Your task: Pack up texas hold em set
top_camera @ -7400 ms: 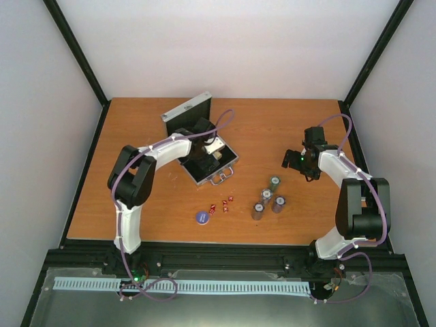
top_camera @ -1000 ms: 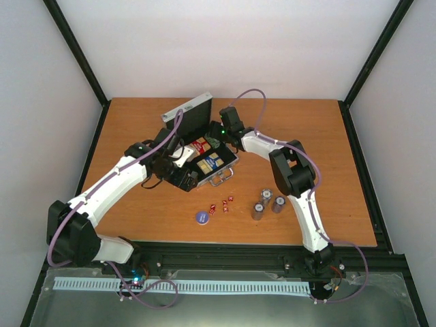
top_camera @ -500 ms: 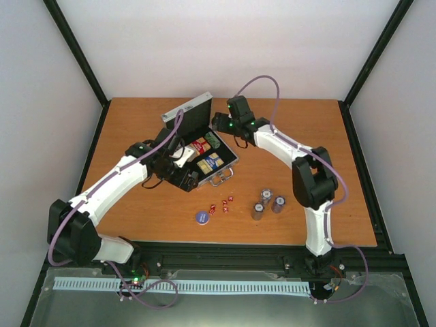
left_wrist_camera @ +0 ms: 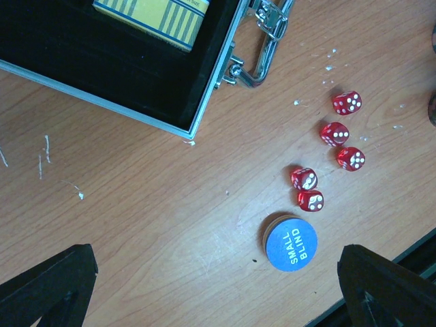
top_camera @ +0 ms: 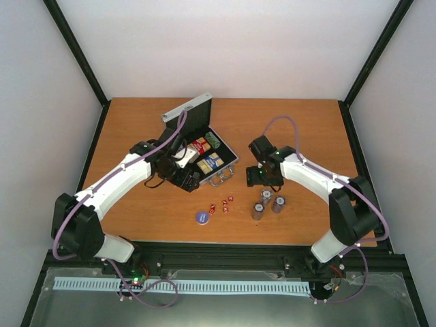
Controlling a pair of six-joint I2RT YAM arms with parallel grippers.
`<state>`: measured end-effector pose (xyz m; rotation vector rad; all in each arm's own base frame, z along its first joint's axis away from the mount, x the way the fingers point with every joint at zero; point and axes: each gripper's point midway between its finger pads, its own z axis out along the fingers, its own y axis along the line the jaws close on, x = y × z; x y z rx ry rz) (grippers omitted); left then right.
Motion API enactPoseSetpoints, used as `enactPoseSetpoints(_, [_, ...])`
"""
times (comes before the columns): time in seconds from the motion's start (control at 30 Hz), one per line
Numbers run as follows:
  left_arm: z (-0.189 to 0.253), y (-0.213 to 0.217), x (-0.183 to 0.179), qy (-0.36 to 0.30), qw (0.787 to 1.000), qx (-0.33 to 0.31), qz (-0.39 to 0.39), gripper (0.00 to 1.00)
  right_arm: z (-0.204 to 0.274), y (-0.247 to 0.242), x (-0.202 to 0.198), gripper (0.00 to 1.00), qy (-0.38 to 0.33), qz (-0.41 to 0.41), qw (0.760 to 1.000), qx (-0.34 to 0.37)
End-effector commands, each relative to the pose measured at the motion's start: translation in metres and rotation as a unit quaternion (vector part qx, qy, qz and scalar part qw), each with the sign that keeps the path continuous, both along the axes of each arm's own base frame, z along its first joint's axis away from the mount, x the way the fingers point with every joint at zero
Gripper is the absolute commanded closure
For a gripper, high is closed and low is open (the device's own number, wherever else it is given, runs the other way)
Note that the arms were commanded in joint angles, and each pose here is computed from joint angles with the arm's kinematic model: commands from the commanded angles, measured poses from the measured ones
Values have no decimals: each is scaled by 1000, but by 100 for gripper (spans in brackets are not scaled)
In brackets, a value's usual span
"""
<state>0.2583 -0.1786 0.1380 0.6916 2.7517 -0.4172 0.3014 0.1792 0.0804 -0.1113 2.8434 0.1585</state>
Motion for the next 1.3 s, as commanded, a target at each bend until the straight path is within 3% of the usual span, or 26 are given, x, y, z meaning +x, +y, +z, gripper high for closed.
enactPoseSetpoints(0.0, [5,-6,8,-9,1000,-17,-1,0,2,-11,-33,17,28,25,999,-8])
enactPoseSetpoints(0.33, [6,-5,7,-12,1000,-17,0,0,-21,-24,-62,21,72,27,997,-21])
enactPoseSetpoints(0.5, [8,-4,6,-16,1000,-18,1,0,-31,-26,-65,29,80,22,996,-26])
enactPoseSetpoints(0.6, [8,-4,6,-16,1000,-18,1,0,-34,-23,-62,43,81,21,996,-23])
enactPoseSetpoints(0.7, [8,-4,7,-16,1000,-16,2,0,-35,-21,-60,49,84,20,996,-21])
enactPoseSetpoints(0.8, [9,-3,7,-18,1000,-14,4,0,-30,-21,-57,67,77,19,997,-23])
enactPoseSetpoints(0.87, [10,-2,8,-19,1000,-14,5,0,-21,-21,-49,82,61,18,998,-26])
enactPoseSetpoints(1.0, [11,-2,8,-21,1000,-14,7,0,16,-10,-22,95,6,15,1000,-9])
enactPoseSetpoints(1.13, [11,-2,7,-20,1000,-15,10,0,62,11,7,97,-59,7,997,42])
enactPoseSetpoints(1.27, [13,-2,6,-21,1000,-19,11,0,97,46,37,97,-128,6,982,137])
